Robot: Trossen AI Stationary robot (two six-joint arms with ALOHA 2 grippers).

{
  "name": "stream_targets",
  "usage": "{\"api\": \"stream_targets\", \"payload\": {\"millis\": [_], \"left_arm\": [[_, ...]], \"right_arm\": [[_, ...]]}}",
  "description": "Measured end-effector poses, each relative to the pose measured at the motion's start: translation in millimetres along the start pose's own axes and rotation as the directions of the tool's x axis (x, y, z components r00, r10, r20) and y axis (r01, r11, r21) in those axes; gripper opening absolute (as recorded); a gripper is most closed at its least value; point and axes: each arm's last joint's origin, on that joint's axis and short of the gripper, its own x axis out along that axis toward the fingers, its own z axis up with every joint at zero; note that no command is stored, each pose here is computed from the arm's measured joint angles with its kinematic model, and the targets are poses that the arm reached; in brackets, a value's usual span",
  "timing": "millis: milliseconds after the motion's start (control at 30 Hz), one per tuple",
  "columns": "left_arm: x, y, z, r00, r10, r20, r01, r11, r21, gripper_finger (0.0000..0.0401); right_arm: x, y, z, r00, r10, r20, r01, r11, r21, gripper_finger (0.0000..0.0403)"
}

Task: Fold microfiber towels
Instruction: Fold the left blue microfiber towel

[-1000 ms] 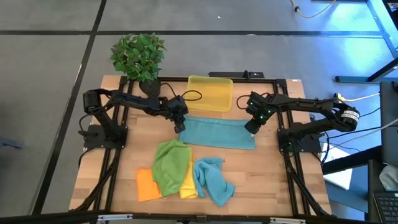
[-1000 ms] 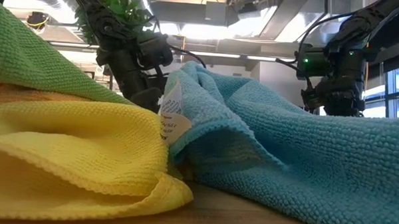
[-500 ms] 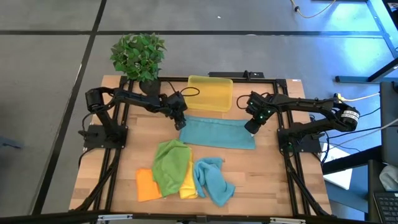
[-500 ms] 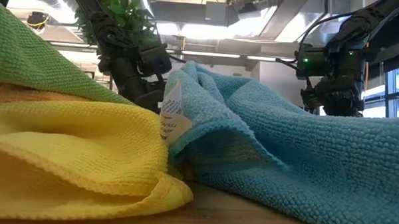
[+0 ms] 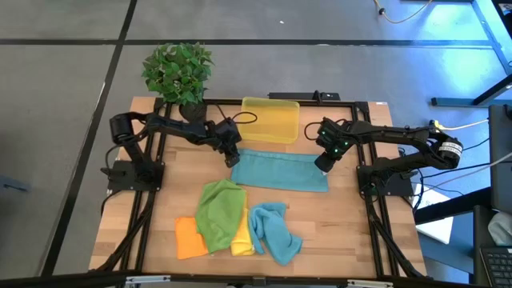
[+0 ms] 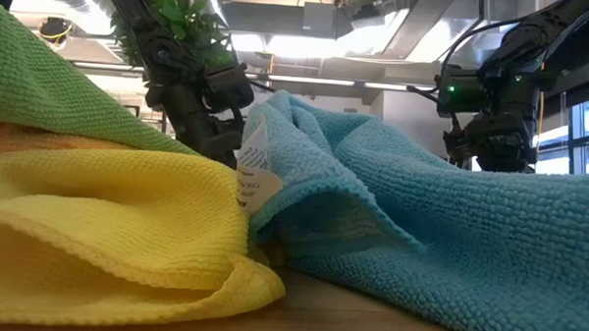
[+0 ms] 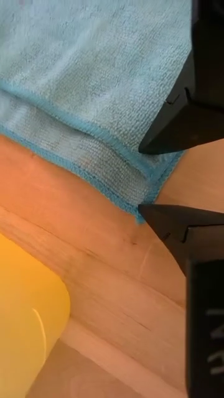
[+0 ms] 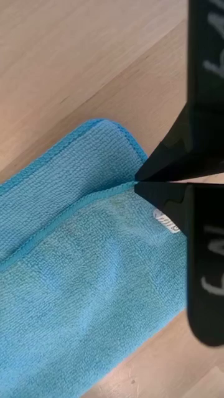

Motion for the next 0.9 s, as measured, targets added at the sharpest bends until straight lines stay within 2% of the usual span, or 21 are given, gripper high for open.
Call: {"api": "stream_targets", "payload": {"millis": [367,700,900], "left_arm": [[-5.3,-20.9,0.7,0.999,-0.039,0.018,0.035,0.986,0.163,0.0142],[-4.1,-8.0,2.4,0.999,0.018,0.03,-0.021,0.994,0.105,0.0153],[-0.8,-8.0,5.4,0.998,-0.034,0.059,0.026,0.991,0.134,0.0158]], "right_arm": [[0.0,0.0,-0.1,1.0,0.0,-0.001,0.0,1.0,0.004,0.0004],[0.0,0.1,-0.2,1.0,0.006,-0.003,-0.005,1.0,0.008,0.0004],[0.0,0.2,-0.2,1.0,0.008,-0.004,-0.008,1.0,0.008,0.0004]]}}
